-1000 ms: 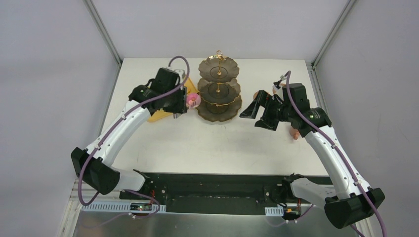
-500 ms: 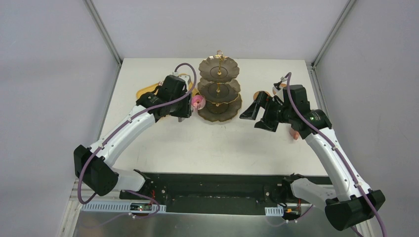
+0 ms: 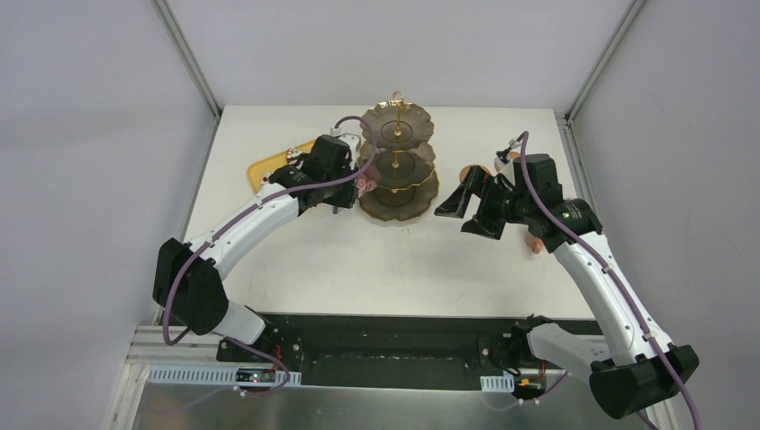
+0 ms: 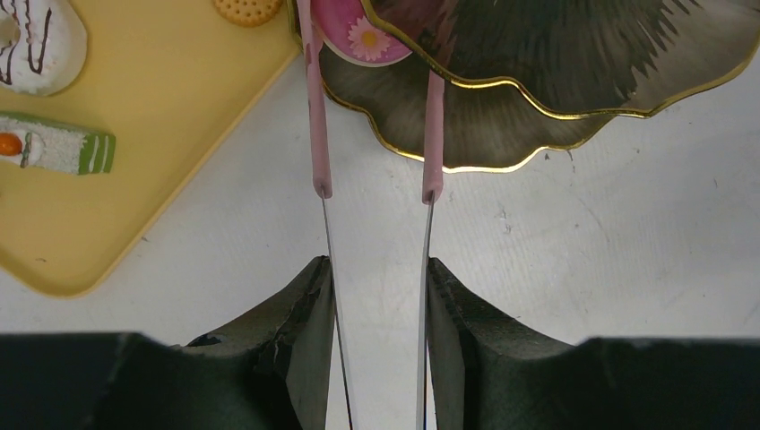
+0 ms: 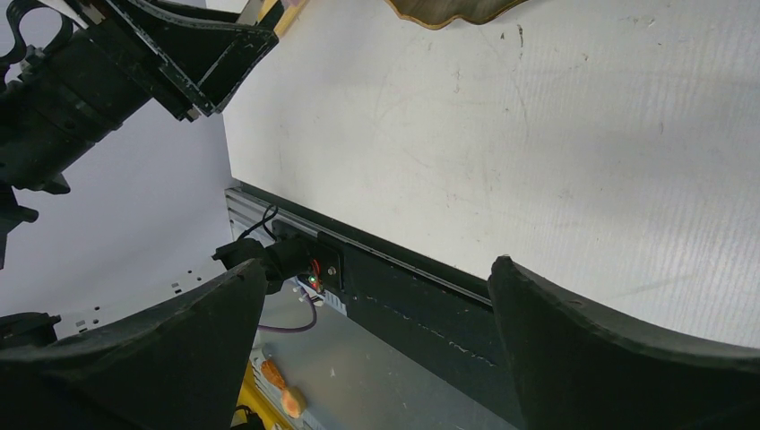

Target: Serve the afternoon tea

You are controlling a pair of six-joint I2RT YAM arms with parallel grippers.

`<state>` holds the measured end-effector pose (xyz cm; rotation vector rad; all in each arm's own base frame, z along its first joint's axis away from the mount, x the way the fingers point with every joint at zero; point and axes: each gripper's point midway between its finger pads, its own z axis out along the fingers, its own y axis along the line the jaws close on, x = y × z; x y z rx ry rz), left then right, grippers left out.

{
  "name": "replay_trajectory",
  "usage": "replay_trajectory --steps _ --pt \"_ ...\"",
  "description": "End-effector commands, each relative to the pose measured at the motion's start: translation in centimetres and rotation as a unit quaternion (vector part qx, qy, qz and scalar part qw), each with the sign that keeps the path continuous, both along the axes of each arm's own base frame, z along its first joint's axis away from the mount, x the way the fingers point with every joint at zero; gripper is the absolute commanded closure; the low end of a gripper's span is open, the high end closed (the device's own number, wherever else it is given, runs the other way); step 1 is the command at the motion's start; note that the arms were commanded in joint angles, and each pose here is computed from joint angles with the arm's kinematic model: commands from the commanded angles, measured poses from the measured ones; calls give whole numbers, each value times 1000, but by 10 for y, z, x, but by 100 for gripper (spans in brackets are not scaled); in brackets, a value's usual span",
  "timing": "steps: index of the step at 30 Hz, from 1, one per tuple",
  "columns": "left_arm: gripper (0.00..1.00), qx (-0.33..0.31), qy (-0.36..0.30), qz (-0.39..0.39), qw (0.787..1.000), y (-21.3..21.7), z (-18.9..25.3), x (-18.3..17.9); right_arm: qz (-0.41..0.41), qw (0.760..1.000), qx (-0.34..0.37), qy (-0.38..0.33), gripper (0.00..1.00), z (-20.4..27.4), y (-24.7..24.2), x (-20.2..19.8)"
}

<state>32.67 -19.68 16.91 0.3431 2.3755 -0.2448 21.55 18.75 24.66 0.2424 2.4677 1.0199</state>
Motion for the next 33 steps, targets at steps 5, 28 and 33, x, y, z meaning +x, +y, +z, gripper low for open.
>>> replay_trajectory --steps 5,28,33 --pt "74 10 -45 -18 999 -14 0 35 -5 1000 6 -15 1 11 -3 -3" --pt "59 14 -41 -12 999 -21 -3 48 -8 1000 1 -16 1 8 -5 -4" --pt "57 14 -37 -13 999 -22 -2 49 -7 1000 1 -16 1 8 -5 -4"
